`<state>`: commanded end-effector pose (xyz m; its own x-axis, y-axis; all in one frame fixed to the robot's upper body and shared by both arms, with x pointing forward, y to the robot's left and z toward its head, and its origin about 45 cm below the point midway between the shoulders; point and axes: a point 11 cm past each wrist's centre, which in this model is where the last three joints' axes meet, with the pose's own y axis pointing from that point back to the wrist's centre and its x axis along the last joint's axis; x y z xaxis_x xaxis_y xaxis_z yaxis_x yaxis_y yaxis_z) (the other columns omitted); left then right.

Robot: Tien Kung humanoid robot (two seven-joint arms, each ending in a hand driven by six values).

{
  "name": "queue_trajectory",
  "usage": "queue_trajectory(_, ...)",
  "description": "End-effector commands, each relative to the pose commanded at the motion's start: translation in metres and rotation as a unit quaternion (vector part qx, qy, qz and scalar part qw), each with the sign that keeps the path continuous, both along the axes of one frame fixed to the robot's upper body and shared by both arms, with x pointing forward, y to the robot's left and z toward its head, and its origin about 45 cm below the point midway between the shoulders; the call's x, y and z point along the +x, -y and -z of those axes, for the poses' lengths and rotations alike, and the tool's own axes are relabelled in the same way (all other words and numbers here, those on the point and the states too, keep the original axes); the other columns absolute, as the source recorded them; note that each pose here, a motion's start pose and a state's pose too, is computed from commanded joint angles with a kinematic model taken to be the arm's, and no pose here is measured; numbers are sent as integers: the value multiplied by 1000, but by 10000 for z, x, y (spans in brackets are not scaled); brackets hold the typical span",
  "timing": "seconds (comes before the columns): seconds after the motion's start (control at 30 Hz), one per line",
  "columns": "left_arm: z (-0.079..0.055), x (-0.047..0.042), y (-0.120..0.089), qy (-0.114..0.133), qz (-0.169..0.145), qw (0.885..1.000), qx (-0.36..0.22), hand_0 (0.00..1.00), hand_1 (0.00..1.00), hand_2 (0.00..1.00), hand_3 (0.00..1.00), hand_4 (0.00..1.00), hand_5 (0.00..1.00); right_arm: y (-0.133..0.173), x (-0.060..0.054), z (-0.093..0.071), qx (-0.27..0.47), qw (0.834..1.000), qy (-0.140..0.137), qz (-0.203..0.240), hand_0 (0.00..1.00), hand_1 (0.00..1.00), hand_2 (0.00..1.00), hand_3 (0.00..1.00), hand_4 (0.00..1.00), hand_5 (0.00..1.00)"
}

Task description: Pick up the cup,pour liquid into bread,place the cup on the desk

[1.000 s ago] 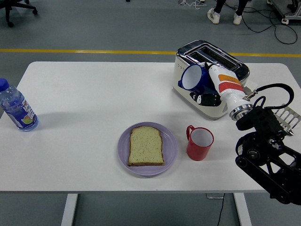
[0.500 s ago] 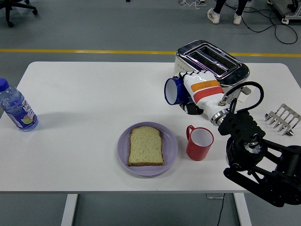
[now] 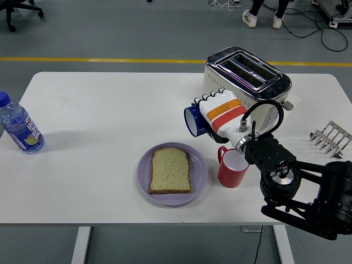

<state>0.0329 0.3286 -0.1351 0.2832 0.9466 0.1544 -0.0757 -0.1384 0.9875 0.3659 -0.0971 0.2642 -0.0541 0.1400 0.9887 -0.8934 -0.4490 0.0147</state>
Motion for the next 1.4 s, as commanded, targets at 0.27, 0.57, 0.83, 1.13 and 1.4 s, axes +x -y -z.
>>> queue_trajectory(0.27, 0, 0, 3, 0, 0, 1000, 0, 635, 646, 657, 557, 325, 835, -145, -116, 123, -35, 999, -7, -28, 677, 565, 587, 589, 575, 2)
queue_trajectory(0.57, -2, 27, 3, 3, -4, 1000, -1, 635, 647, 657, 558, 325, 836, -153, -128, 115, -31, 999, -2, -31, 700, 574, 592, 590, 569, 2)
queue_trajectory(0.83, -3, 42, 7, 4, -3, 1000, -1, 635, 646, 657, 557, 326, 836, -66, -57, 46, 19, 1000, -9, -7, 701, 576, 592, 588, 573, 2)
queue_trajectory(1.13, -5, 42, -5, 4, -6, 1000, 0, 635, 646, 657, 557, 324, 835, 318, 106, -165, 219, 973, -32, 59, 674, 551, 587, 576, 570, 2)
queue_trajectory(1.4, -6, 53, -5, 6, -5, 1000, 0, 635, 646, 657, 557, 326, 839, 677, 126, -306, 422, 898, -80, 96, 619, 534, 585, 576, 560, 2)
